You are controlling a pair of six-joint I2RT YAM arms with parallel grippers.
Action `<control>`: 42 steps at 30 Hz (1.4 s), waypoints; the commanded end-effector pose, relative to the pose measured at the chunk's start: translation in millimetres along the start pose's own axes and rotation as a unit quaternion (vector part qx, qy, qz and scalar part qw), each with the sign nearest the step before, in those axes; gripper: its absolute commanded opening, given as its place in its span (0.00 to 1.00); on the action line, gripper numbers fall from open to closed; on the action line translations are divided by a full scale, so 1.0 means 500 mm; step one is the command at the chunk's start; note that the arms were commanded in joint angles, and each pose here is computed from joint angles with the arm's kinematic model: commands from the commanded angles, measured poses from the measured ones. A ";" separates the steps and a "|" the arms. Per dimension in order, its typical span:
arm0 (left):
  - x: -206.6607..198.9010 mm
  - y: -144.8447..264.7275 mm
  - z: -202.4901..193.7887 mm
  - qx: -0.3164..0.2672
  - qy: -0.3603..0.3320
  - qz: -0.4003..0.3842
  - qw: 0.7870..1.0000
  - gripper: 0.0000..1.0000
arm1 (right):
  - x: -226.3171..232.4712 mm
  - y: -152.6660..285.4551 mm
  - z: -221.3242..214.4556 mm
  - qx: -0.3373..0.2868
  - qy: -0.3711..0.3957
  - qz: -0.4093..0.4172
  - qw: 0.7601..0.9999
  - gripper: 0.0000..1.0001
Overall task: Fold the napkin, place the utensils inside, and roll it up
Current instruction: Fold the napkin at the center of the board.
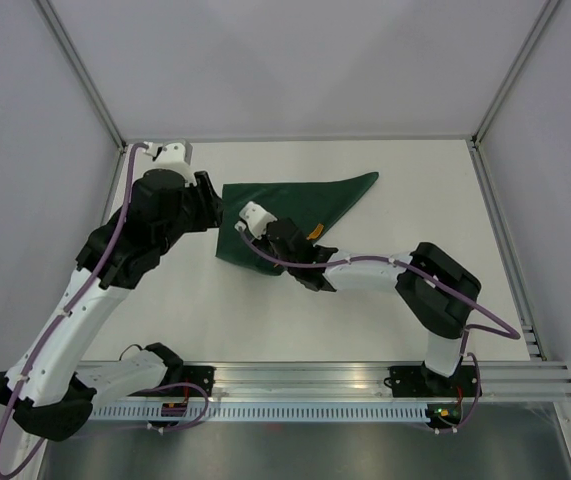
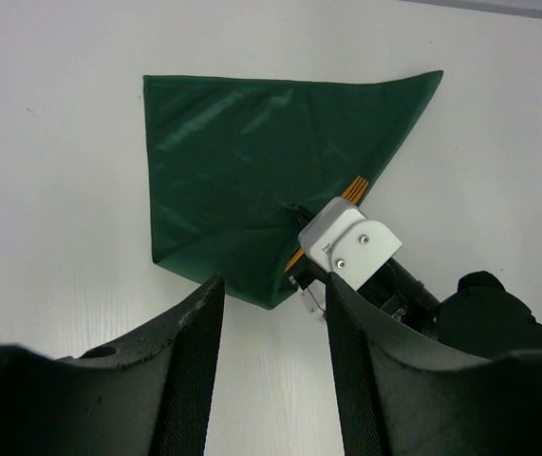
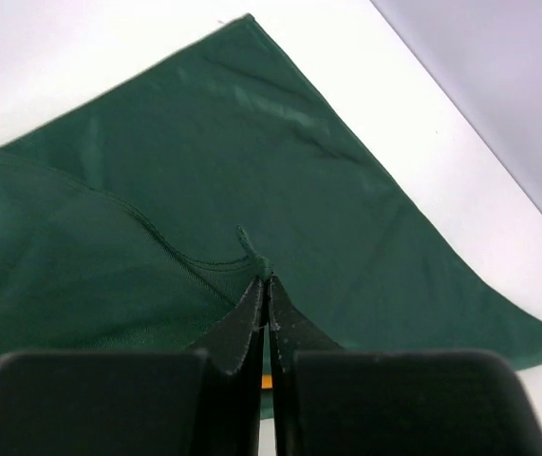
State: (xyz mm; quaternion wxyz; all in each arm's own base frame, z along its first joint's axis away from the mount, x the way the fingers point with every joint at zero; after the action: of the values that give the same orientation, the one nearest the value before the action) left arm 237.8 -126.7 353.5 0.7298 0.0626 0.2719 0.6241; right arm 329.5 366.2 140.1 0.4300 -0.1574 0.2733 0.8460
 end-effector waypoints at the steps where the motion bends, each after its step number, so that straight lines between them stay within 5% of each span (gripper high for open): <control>1: -0.031 -0.014 0.021 -0.011 -0.015 -0.034 0.999 0.52 | -0.047 0.015 -0.002 0.005 -0.021 -0.029 0.999 0.05; 20: -0.072 -0.132 -0.051 0.050 -0.014 -0.054 0.997 0.52 | -0.146 0.010 -0.098 0.041 -0.020 -0.076 0.996 0.04; 42: -0.073 -0.264 -0.260 0.173 0.042 -0.067 0.982 0.50 | -0.162 -0.020 -0.156 0.040 -0.017 -0.068 0.997 0.04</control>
State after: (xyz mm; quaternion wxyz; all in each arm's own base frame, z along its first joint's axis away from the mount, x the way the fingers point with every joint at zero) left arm 283.1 -205.7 199.6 0.7292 0.1772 0.3851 0.5372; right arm 383.1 270.8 119.1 0.4987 -0.1441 0.3015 0.7998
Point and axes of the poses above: each gripper's point midway between its finger pads, its own y axis back along the fingers, its own x axis along the line the jaws close on, z = x × y, the point moved 3 cm from there along y, back along the fingers, and after that the axes turned 4 degrees about y, right-handed, at the moved point
